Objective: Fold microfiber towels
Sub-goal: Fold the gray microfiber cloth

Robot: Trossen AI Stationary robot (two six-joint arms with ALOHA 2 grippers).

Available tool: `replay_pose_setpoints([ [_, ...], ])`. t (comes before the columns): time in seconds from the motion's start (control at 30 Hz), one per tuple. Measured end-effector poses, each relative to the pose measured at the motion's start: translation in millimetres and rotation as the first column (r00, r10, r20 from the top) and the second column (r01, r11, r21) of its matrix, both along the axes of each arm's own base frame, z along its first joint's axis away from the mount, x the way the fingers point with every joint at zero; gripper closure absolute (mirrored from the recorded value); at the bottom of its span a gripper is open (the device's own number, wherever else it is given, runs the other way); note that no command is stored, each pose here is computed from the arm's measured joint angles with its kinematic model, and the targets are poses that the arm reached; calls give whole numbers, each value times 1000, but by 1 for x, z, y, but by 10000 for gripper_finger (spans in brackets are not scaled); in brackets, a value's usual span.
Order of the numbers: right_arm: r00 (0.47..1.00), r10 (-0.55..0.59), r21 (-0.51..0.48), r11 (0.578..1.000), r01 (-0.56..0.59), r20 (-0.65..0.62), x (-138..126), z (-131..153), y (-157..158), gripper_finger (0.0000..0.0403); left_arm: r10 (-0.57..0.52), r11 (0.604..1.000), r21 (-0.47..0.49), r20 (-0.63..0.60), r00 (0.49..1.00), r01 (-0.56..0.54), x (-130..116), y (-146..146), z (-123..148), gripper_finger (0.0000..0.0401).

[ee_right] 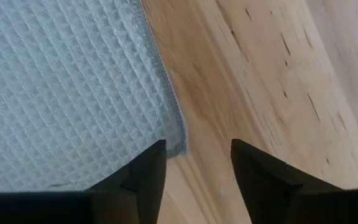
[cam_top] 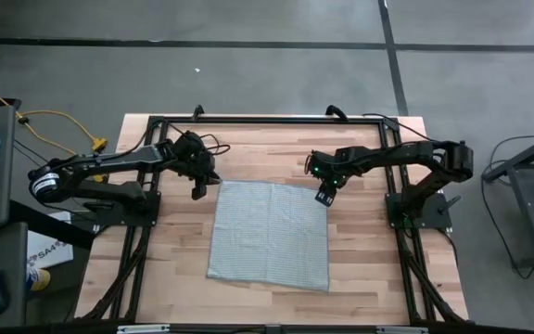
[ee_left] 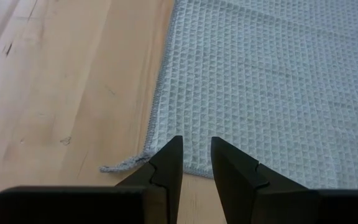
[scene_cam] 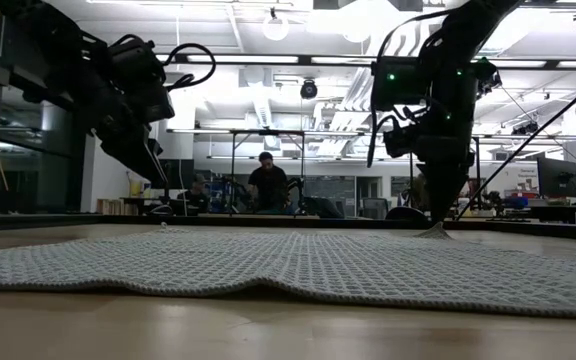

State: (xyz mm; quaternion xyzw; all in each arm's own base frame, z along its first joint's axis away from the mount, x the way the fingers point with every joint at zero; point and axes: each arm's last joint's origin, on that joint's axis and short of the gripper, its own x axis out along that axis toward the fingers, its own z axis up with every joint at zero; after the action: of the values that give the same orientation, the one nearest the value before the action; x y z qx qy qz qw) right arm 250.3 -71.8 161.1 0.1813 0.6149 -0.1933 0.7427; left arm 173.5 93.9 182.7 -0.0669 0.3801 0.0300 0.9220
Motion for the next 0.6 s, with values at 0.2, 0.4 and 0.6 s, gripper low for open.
replay_pose_setpoints([
  [0.2, 1000, -5, 30, 1000, 5, 9, 1, -1, 1, 221, 0, 1000, 0, 0, 1000, 0, 0, 0, 0, 318],
  [0.4, 999, -16, 50, 999, 15, 27, 4, -6, 1, 230, 0, 1000, -1, 0, 1000, 0, 0, 0, 0, 318],
  [0.6, 999, -21, 67, 998, 19, 34, 4, -7, 1, 231, 2, 1000, -3, 0, 1000, -2, 0, 0, 0, 318],
])
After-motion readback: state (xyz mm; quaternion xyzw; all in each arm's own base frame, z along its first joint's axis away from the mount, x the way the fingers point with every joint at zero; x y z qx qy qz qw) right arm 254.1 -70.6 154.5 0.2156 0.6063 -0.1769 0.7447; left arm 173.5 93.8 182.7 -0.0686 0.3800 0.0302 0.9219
